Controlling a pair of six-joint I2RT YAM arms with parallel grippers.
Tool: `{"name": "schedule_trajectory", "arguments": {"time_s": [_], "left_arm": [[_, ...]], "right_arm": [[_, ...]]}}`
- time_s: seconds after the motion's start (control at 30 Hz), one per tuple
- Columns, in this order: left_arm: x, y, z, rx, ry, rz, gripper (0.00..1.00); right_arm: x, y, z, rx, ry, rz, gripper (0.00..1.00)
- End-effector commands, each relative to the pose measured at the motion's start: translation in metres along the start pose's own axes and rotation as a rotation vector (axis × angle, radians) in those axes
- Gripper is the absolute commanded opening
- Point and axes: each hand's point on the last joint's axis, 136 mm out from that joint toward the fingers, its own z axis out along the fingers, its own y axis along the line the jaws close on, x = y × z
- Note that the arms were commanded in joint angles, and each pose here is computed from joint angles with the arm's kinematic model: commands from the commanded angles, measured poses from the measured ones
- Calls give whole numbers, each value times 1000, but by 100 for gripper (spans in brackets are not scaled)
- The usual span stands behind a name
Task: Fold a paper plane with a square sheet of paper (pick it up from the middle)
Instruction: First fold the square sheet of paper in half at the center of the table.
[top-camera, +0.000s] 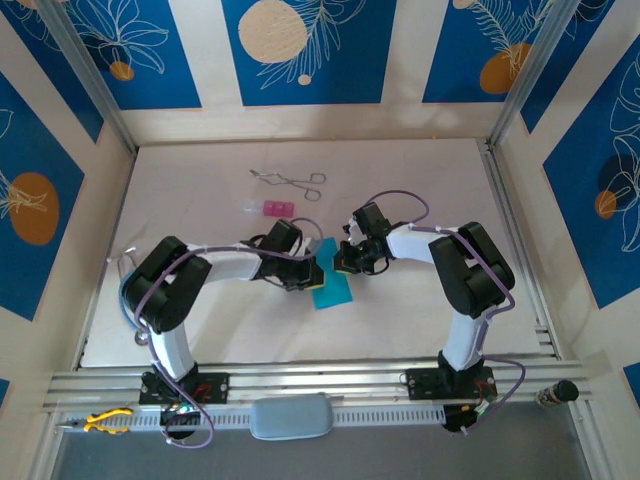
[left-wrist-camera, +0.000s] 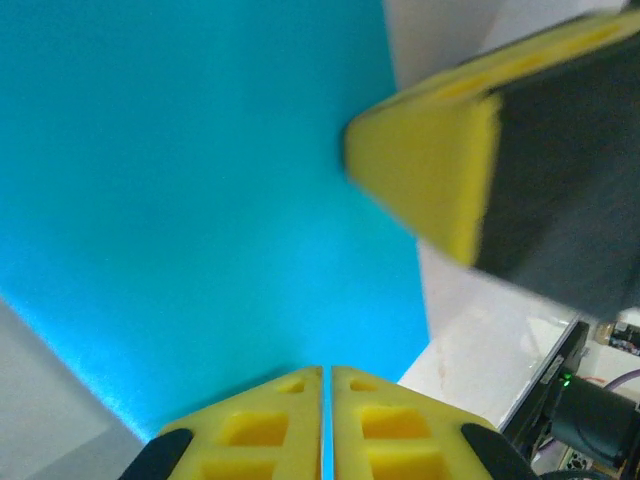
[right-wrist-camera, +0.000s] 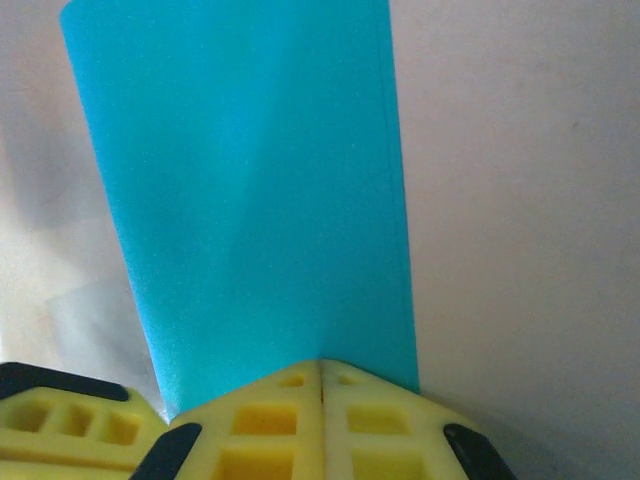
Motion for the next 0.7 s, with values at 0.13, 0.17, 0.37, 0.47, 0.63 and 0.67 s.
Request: {"name": "schedule_trajectory", "arguments": {"time_s": [0.13, 0.17, 0.37, 0.47, 0.63, 0.67], "left_arm": [[37, 3, -3, 19, 55, 0, 12], [41, 5, -3, 12, 62, 2, 12], [54, 7, -15, -58, 73, 45, 13], [48, -6, -20, -38, 38, 66, 13], [31, -25, -16, 45, -17, 52, 14], [30, -26, -13, 57, -14, 48, 14]], "right_arm": [[48, -68, 8, 257, 139, 108, 0], [47, -68, 7, 258, 138, 108, 0], [48, -68, 6, 257, 136, 109, 0], [48, -68, 6, 251, 135, 113, 0], [48, -67, 8, 244, 136, 112, 0], [48, -67, 8, 244, 136, 113, 0]]}}
